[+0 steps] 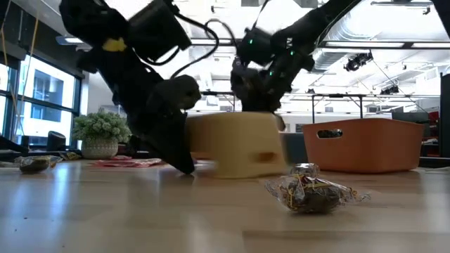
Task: Sort candy
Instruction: Prepare the yellow bin, then adjust the yellow bin, then prepare the blue bin, then put the red candy pack into the blue bin
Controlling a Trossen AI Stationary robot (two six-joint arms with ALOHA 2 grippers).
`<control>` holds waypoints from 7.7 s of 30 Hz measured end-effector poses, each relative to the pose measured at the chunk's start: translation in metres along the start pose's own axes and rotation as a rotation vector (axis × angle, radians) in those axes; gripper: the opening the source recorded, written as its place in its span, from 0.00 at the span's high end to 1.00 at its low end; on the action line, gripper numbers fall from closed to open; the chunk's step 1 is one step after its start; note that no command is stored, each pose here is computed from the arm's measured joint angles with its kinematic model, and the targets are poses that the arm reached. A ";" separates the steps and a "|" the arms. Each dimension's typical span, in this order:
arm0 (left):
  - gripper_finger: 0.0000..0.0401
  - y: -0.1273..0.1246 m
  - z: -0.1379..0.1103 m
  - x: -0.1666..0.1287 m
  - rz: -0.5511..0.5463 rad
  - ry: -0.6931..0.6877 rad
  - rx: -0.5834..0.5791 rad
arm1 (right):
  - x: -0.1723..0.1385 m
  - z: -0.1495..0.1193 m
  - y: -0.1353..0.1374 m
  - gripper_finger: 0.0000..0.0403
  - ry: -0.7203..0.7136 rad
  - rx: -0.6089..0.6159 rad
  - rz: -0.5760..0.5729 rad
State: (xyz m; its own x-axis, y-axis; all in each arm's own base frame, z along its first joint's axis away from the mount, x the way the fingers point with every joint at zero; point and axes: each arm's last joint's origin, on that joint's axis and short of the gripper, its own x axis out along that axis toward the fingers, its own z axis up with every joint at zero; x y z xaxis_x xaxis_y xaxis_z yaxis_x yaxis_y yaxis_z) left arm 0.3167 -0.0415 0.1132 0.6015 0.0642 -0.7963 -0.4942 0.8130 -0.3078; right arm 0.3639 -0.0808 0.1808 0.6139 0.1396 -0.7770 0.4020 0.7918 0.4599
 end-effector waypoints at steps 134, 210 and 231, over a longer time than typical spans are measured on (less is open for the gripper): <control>1.00 0.070 0.033 -0.177 -0.003 -0.287 -0.073 | 0.003 -0.100 0.058 1.00 0.526 -0.376 -0.373; 1.00 0.109 0.057 -0.024 0.295 -0.079 -0.236 | -0.023 0.061 -0.007 1.00 -0.102 0.009 0.272; 1.00 0.124 0.056 -0.136 0.473 -0.125 -0.223 | -0.059 0.079 0.022 1.00 -0.362 -0.124 0.361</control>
State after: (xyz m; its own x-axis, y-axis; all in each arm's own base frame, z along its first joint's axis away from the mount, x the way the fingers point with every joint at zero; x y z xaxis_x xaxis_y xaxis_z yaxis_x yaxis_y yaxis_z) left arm 0.2092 0.0832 0.2127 0.3438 0.4729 -0.8112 -0.8427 0.5365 -0.0444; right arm 0.3908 -0.1185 0.2709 0.9028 0.2195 -0.3698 0.0512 0.7989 0.5993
